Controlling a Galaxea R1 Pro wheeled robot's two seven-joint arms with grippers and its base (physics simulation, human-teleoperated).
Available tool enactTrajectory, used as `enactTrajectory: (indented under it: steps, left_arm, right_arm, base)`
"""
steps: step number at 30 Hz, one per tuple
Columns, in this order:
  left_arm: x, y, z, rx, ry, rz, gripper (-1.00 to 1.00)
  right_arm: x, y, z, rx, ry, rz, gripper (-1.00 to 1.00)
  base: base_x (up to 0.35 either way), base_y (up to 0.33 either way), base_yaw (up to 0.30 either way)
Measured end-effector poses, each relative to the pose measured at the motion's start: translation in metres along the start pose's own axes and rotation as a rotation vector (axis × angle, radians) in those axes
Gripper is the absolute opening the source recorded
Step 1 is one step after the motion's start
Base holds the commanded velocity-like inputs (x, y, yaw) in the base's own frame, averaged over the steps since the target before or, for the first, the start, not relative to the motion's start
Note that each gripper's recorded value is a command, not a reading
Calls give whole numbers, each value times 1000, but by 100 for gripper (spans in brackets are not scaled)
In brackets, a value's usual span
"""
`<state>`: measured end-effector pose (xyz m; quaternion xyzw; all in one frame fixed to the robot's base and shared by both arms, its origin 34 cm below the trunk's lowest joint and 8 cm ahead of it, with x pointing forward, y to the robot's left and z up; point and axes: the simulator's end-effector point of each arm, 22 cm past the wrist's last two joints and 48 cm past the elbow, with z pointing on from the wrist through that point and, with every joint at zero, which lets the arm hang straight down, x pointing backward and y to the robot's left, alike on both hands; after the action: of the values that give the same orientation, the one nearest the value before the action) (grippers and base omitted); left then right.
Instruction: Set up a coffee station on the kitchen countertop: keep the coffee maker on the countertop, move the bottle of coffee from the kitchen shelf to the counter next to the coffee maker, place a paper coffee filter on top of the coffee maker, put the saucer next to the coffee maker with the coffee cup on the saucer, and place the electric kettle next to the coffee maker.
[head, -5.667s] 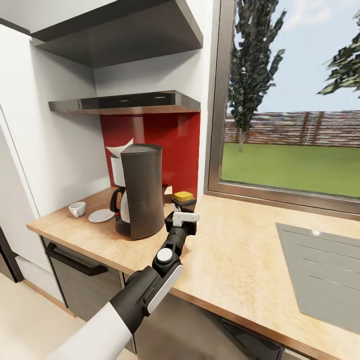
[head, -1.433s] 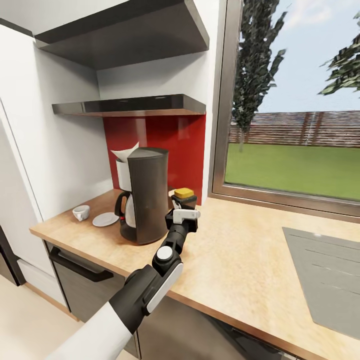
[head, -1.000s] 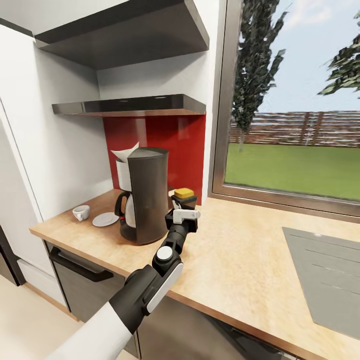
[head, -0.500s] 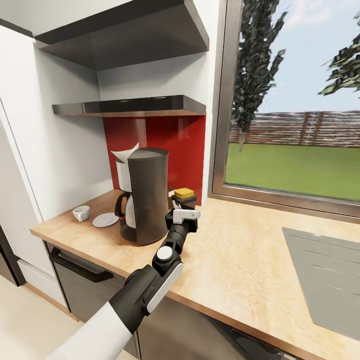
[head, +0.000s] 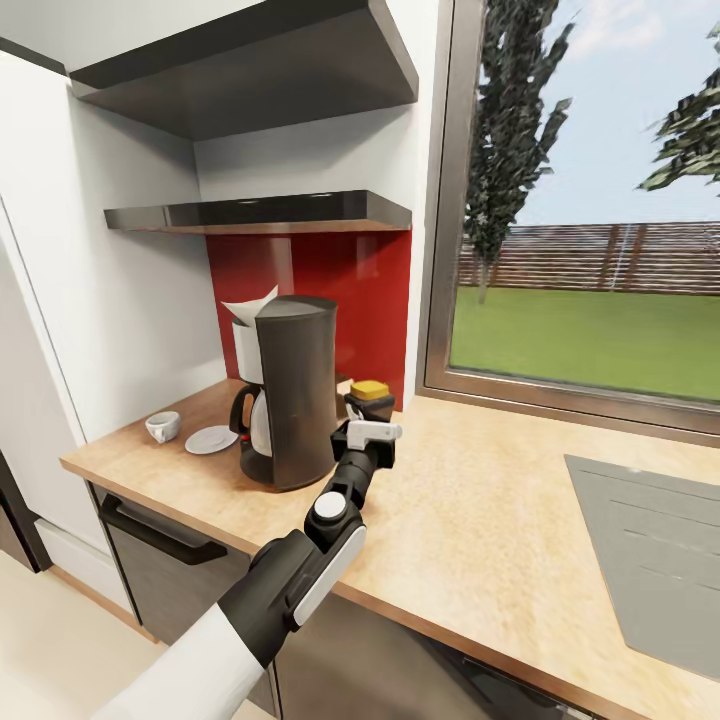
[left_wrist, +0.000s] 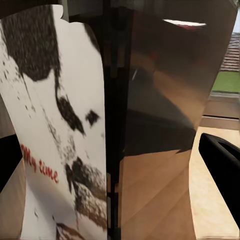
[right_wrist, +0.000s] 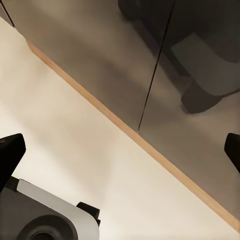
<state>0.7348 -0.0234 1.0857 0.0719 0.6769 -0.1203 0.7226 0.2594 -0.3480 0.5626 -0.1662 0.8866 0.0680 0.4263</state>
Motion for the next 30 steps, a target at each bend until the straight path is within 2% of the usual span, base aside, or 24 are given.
enactTrajectory:
  steps: [30]
  left_arm:
    - [3,1,0,-3,16,8,-100]
  right_arm:
    - [0,0,0,-1,0,0,100]
  base:
    - [0,0,0]
